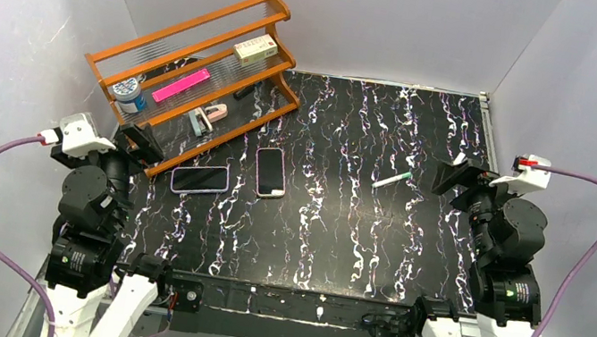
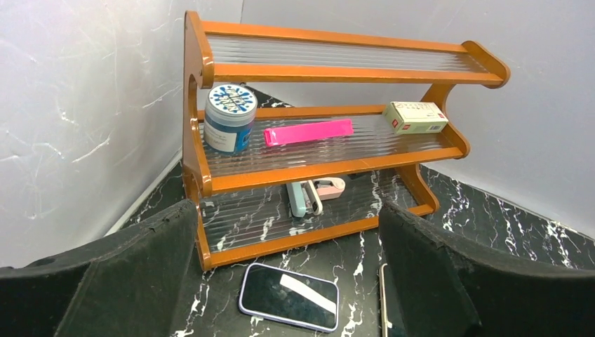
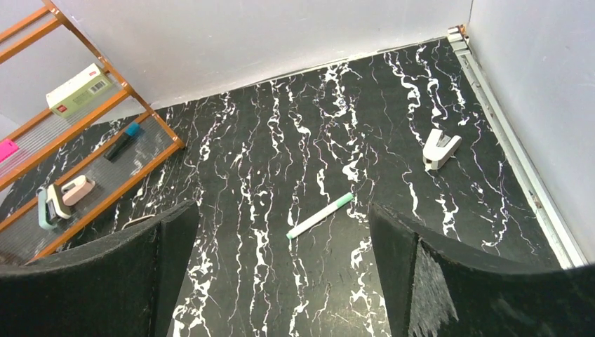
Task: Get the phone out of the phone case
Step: Adjust the phone at the center of the board.
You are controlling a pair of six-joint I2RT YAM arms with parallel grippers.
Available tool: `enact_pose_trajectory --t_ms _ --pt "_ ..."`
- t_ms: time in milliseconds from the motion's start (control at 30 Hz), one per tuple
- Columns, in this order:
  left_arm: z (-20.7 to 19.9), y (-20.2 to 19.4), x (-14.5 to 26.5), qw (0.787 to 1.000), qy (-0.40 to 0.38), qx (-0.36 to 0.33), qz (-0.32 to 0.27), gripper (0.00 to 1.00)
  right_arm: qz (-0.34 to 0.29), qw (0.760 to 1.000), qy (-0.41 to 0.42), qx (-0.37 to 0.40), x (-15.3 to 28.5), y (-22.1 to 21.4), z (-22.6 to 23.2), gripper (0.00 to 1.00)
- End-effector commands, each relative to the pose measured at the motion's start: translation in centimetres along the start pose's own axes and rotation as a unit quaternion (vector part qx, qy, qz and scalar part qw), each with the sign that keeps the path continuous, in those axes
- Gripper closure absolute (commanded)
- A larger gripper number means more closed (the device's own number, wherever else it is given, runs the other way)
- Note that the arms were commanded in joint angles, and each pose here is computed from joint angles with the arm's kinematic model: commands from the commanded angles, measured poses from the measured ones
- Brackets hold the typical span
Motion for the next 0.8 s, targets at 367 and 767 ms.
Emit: enact_pose_trajectory --t_ms 367,767 --pt "-0.1 -3.0 -1.6 0.989 0.087 0.104 0.062 0.02 0.008 1.0 0.001 -0.013 -0.1 -1.1 0.1 0.01" --pt "0.8 -7.7 -3.0 0.959 0.195 0.135 0.156 0.02 0.019 1.0 -0.006 -0.022 -0.8 -2.8 0.1 0.01"
Point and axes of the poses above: each gripper's point midway between its finger pads, its own x axis back along the fingers, its own z axis along the line the jaws close on, y = z × x, the point moved 10 cm from there along x, back along the fingers, and after that the axes turned 14 degrees about x, right-handed, at the moved point
